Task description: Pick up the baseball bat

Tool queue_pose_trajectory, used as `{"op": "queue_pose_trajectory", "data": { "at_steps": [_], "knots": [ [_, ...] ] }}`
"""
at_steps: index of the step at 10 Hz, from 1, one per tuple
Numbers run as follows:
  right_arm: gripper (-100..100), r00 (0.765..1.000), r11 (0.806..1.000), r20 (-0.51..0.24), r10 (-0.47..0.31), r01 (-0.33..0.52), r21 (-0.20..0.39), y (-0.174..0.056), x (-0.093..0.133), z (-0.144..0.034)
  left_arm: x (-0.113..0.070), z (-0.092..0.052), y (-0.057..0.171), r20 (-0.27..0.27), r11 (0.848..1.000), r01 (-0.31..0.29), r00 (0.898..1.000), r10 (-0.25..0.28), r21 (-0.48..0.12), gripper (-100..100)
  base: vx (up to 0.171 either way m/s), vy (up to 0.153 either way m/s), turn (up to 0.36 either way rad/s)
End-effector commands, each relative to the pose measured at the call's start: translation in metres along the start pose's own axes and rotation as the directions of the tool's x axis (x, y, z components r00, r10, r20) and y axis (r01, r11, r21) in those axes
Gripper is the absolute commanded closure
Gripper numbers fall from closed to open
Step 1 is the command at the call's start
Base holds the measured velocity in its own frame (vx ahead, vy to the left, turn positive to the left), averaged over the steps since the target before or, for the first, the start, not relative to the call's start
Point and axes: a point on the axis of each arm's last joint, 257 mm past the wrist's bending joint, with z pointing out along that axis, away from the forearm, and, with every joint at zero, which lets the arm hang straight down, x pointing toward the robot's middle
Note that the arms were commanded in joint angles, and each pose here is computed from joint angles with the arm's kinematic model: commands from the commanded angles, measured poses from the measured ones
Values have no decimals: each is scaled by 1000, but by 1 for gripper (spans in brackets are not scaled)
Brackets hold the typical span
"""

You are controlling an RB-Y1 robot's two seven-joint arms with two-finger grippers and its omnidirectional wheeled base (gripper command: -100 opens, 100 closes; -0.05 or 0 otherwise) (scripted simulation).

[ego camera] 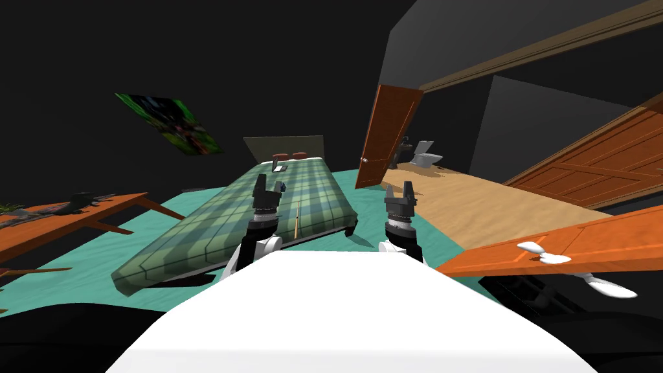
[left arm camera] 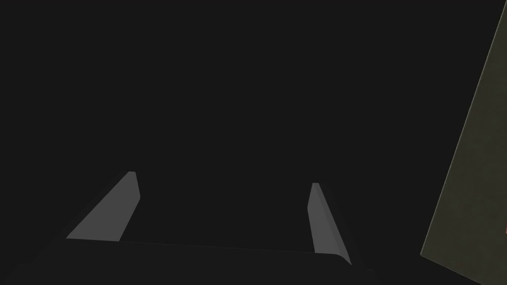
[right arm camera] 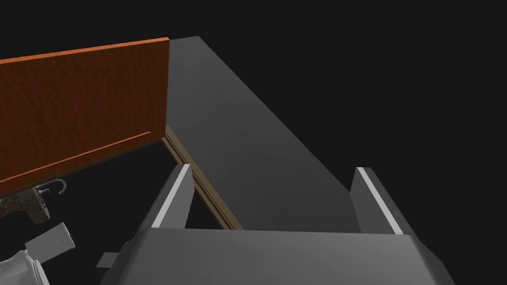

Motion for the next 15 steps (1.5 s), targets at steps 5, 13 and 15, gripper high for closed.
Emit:
{"op": "queue_pose_trajectory", "data": {
  "at_steps": [5, 13, 15],
  "knots": [
    [0, 1000, 1000, 0, 0, 0, 0, 0, 0, 0, 18, -13, 46, -120, 994, -17, 993, 3, -110, -100, -24, 27, -91],
    [0, 1000, 1000, 0, 0, 0, 0, 0, 0, 0, 34, -65, 133, -305, 932, -96, 952, -17, -350, -100, -17, 33, -114],
    [0, 1000, 1000, 0, 0, 0, 0, 0, 0, 0, 35, -82, 151, -343, 907, -124, 939, -24, -402, -100, -2, 28, -115]
  ]
}}
